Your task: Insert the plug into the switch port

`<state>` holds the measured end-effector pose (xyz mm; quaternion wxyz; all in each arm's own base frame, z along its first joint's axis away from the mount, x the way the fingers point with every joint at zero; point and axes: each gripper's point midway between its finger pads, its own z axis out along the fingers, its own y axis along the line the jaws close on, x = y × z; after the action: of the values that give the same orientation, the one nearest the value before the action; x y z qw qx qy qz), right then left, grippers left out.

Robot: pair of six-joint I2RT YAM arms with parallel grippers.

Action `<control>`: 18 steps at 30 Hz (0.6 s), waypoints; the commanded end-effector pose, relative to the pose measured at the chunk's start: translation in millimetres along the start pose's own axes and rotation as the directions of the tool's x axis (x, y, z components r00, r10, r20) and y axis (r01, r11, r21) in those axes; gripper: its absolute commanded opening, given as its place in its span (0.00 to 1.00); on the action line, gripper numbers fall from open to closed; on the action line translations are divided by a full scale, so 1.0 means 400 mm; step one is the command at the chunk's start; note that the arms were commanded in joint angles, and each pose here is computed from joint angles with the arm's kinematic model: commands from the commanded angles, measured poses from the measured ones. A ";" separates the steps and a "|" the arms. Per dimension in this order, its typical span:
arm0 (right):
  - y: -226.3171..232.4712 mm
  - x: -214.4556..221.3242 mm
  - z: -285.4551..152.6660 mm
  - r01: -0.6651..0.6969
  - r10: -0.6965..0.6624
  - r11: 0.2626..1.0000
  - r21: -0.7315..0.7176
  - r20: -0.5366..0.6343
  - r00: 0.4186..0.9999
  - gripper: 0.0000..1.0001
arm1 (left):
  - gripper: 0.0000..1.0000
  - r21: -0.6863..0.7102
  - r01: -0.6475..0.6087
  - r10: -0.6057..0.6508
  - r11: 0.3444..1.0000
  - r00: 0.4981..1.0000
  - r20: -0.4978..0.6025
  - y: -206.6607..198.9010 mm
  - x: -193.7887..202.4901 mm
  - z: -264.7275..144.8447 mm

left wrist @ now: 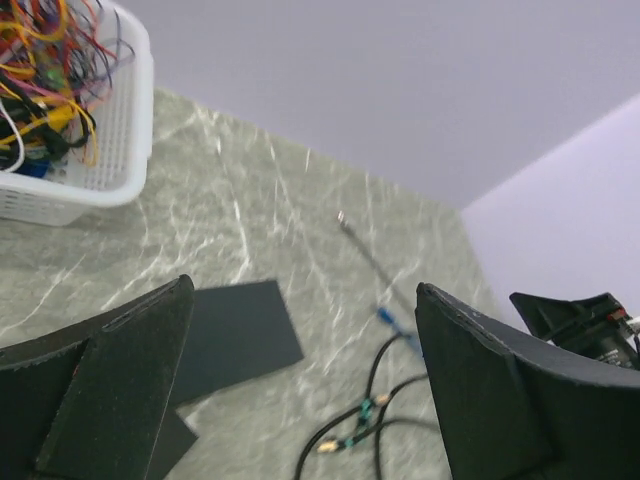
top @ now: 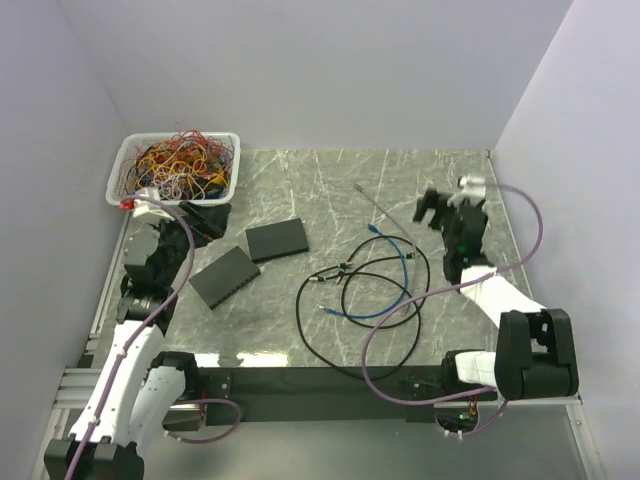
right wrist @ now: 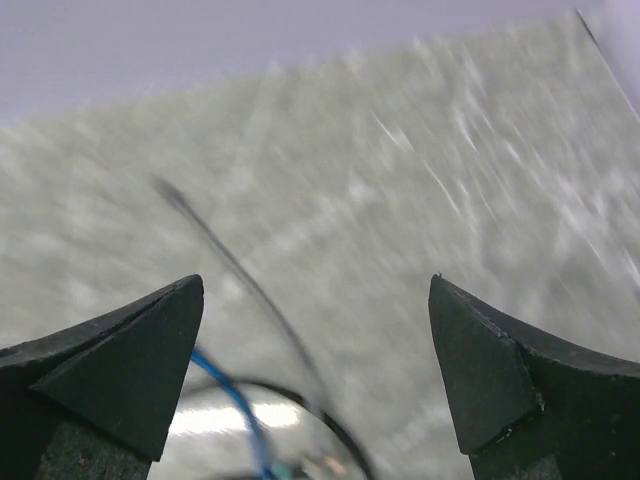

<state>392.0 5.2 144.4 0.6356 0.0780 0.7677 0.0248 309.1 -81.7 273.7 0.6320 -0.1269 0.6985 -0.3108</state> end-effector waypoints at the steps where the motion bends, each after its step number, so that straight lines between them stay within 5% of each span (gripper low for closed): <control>1: 0.126 -0.135 -0.015 -0.128 0.122 0.983 -0.132 -0.051 0.991 1.00 | 0.99 -0.092 0.148 -0.140 0.985 0.987 0.083 0.013 -0.046 -0.017; 3: 0.285 -0.198 -0.086 -0.079 0.074 0.954 -0.289 -0.029 0.997 1.00 | 0.99 -0.150 0.253 -0.246 0.956 0.967 0.062 0.054 0.003 -0.019; 6: 0.476 -0.234 -0.217 -0.032 0.017 0.848 -0.528 -0.034 0.999 1.00 | 0.99 0.071 0.204 -0.195 0.976 0.974 -0.111 -0.036 0.066 -0.016; 9: 0.500 -0.200 -0.238 -0.353 0.270 0.792 -0.499 -0.233 0.934 1.00 | 0.99 0.059 0.150 -0.137 0.987 0.974 -0.179 -0.049 0.080 -0.028; 10: 0.519 -0.183 -0.251 -0.369 0.252 0.758 -0.538 -0.280 0.926 1.00 | 0.99 0.073 0.109 -0.096 0.991 0.982 -0.162 -0.088 0.033 -0.032; 14: 0.541 -0.051 -0.254 -0.312 0.089 0.800 -0.513 -0.413 0.906 1.00 | 0.99 -0.177 -0.038 0.005 0.984 0.982 -0.188 -0.015 -0.019 -0.042; 18: 0.546 0.042 -0.271 -0.170 -0.092 0.844 -0.509 -0.450 0.888 0.96 | 0.99 -0.286 -0.146 0.076 0.947 0.967 -0.242 0.054 -0.006 -0.060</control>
<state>317.6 223.8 190.2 0.4683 -0.0561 0.8297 0.2985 302.2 -81.5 298.5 0.5686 -0.1472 0.7630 -0.2700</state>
